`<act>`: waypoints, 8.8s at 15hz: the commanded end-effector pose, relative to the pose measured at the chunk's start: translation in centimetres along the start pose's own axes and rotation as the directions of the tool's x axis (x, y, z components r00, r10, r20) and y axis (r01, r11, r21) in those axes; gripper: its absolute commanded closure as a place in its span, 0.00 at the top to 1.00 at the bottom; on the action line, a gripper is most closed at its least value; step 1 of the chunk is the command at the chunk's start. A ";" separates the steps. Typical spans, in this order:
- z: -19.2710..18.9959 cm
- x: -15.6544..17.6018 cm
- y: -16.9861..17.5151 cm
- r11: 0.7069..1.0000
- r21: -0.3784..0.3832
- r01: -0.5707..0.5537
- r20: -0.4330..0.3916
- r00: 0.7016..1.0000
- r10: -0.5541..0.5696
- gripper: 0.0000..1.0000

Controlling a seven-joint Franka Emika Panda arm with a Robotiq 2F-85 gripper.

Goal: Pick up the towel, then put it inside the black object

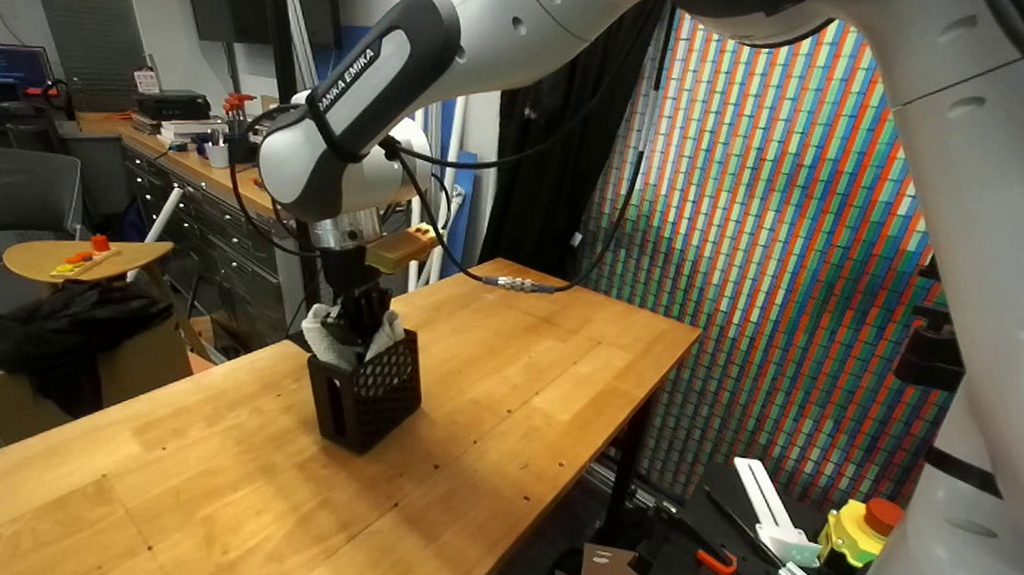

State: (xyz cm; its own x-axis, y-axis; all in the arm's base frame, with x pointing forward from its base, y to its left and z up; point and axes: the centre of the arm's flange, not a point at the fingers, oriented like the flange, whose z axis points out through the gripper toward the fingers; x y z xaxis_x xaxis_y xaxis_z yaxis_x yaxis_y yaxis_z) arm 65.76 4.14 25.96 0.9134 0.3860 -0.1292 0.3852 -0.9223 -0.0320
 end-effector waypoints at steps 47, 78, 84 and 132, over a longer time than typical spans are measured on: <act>-6.8 7.9 -0.4 0.979 -0.142 0.148 0.084 0.987 -0.137 0.14; -1.3 0.5 -3.8 0.992 -0.125 -0.018 0.070 0.997 0.027 0.14; 4.5 -1.0 -3.7 0.999 -0.009 -0.038 0.097 0.995 0.038 0.14; -5.9 2.9 -7.2 0.979 -0.165 0.123 0.070 0.991 -0.113 0.14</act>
State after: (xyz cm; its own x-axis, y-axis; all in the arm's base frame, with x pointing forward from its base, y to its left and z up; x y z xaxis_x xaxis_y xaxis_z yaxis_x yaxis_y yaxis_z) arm 65.96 12.51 31.36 0.8509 0.4836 -0.2051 0.5133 -0.8485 0.1286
